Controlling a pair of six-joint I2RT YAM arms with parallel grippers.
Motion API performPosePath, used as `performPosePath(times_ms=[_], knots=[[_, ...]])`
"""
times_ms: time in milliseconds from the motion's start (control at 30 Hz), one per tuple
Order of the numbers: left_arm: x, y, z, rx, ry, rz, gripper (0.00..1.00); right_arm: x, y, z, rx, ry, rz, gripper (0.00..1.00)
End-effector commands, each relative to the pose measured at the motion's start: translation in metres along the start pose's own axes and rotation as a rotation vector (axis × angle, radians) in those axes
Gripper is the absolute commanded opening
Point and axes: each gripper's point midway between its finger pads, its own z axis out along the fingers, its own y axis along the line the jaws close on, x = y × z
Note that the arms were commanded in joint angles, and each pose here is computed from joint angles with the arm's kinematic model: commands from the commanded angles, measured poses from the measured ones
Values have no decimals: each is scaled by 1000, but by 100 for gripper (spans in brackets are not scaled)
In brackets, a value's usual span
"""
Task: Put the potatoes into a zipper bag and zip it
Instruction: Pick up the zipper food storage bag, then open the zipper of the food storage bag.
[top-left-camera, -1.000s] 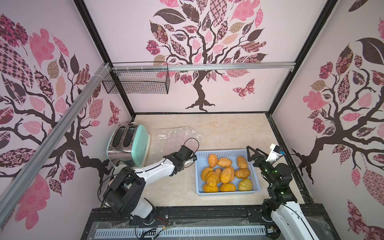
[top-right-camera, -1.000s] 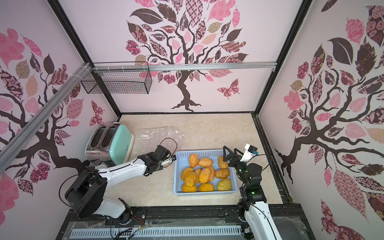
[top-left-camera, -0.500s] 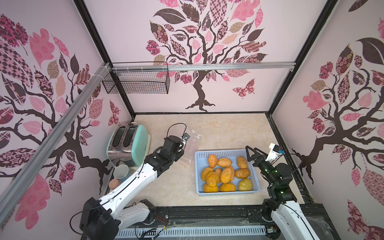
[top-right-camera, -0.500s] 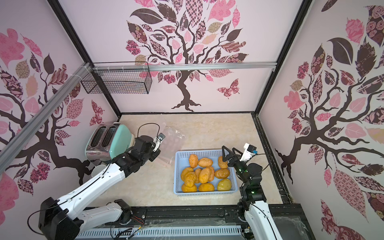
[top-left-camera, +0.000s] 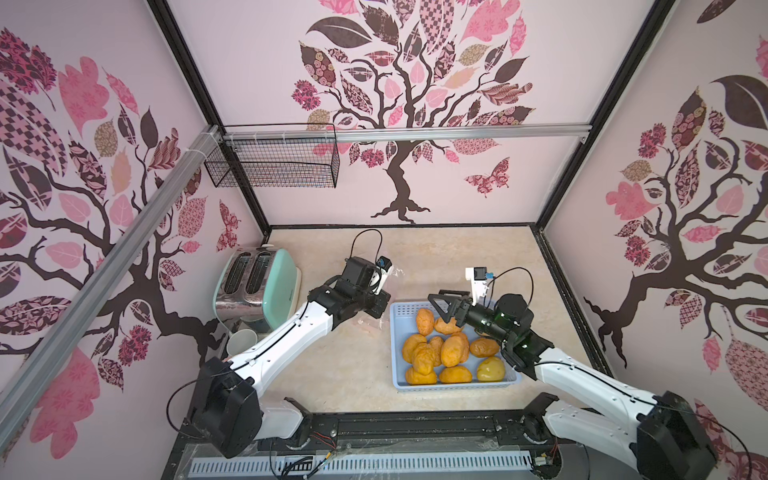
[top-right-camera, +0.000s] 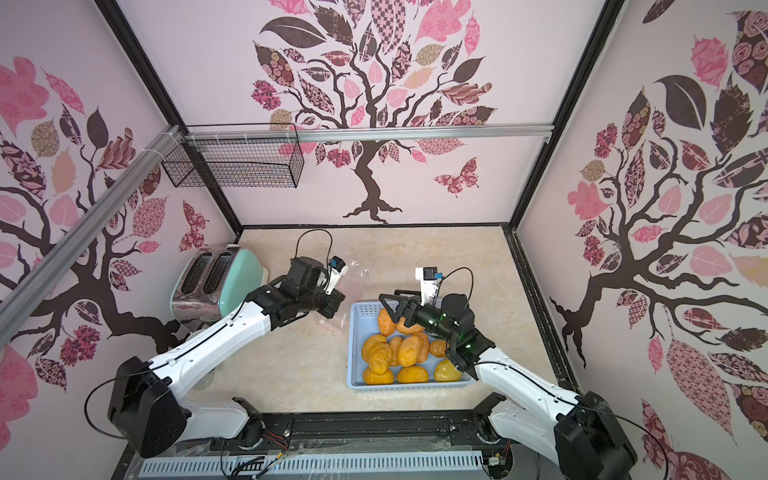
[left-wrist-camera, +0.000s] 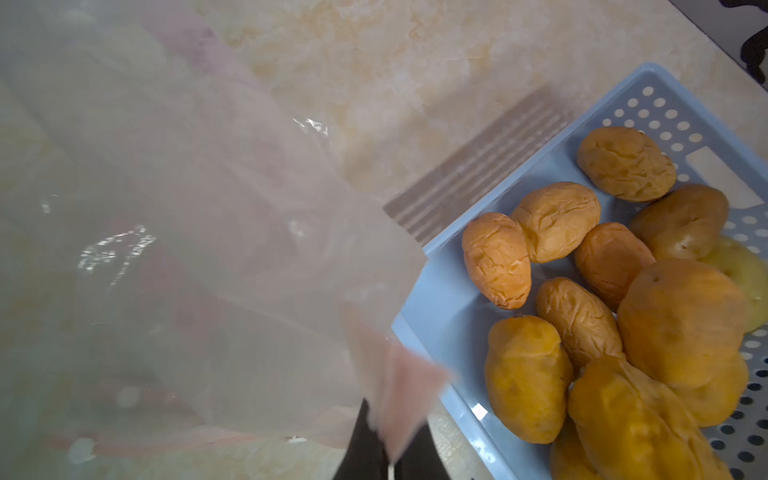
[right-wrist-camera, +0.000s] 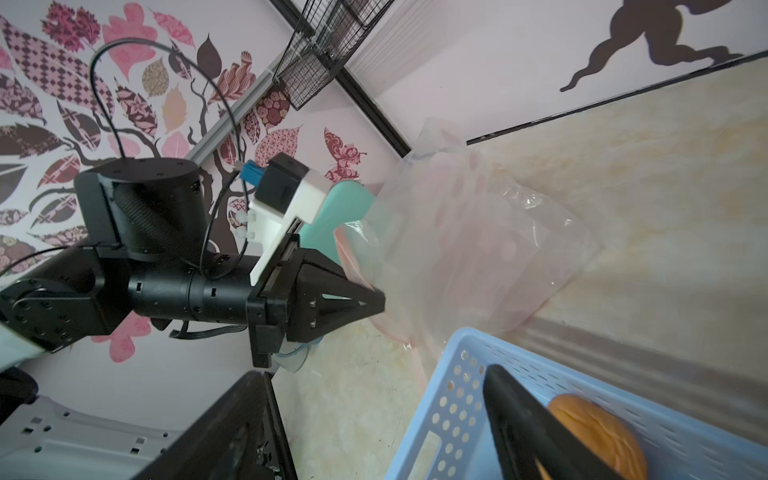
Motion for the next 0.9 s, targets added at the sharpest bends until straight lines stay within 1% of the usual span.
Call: performPosePath(times_ms=[0,33,133,233,333,467,600,867], knots=[[-29,-25,-9,147,-55,-49,10,-9,-1,19,-9,-26,-35,78],[-31,-26,-8,162,-54,-53,13,-5,-6,25,1,-11,-28,76],[-32,-26,-3,170,-45,-40,18,-2,-11,38,-1,6,-18,72],[-29,-22,4,152,-21,-37,22,2,-19,48,-4,1,1,69],[-28,-21,8,150,-9,-32,24,14,-22,59,-26,38,26,66],[-25,-18,14,136,7,-37,20,22,-20,68,-55,59,45,65],[-23,-17,17,134,18,-44,12,27,-22,72,-54,67,48,64],[-21,-18,17,144,20,-47,7,43,-35,88,-13,112,67,57]])
